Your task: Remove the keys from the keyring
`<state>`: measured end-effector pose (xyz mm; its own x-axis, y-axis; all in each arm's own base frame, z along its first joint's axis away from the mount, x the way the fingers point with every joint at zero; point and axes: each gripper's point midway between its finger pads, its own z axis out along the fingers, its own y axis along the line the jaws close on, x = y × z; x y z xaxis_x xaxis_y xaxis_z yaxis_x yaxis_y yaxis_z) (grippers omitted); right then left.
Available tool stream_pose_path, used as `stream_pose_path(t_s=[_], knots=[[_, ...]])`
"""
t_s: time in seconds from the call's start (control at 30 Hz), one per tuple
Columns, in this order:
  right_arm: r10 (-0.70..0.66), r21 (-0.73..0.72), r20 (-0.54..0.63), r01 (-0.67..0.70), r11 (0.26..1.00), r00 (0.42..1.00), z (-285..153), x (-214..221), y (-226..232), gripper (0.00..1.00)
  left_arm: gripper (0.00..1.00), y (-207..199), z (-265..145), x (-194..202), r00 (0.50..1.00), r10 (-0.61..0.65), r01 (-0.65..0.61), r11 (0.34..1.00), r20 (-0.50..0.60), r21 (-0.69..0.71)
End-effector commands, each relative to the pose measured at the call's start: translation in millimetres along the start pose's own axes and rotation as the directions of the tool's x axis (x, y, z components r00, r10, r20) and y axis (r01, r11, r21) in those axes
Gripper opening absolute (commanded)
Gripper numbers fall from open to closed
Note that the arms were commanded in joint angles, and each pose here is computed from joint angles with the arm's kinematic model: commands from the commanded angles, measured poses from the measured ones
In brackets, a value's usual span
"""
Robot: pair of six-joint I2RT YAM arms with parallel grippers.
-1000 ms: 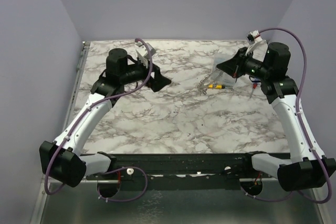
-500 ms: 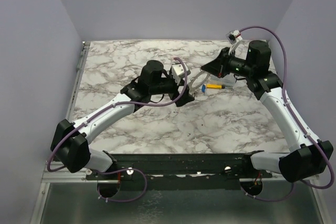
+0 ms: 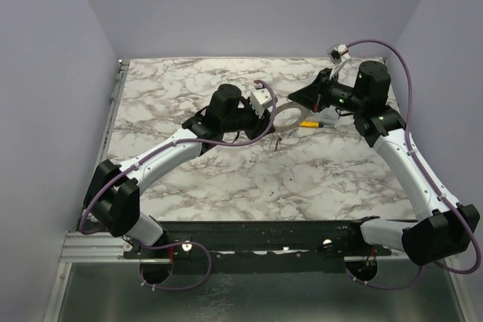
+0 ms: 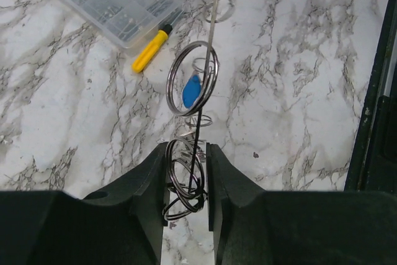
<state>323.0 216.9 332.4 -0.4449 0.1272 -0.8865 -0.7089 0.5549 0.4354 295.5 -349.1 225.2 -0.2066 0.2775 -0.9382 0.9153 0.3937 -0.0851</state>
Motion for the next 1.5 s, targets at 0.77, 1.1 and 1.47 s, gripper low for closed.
stream_pose_path(t_s=[0.77, 1.1, 1.47], knots=[[-0.133, -0.101, -0.109, 0.122, 0.987, 0.985, -7.5, 51.9, -1.6, 1.00, 0.00, 22.1, -31.4, -39.7, 0.931, -0.337, 0.319, 0.938, 0.138, 0.139], [-0.227, -0.166, -0.089, 0.210, 0.964, 0.970, 6.7, 99.5, -24.8, 1.00, 0.00, 10.5, -46.9, -58.0, 0.887, -0.423, 0.368, 0.890, 0.186, 0.269], [-0.071, -0.417, -0.017, 0.058, 0.907, 0.997, 11.3, 111.7, 8.2, 0.78, 0.00, 10.3, -56.5, -73.4, 0.851, -0.470, 0.389, 0.865, 0.235, 0.318]])
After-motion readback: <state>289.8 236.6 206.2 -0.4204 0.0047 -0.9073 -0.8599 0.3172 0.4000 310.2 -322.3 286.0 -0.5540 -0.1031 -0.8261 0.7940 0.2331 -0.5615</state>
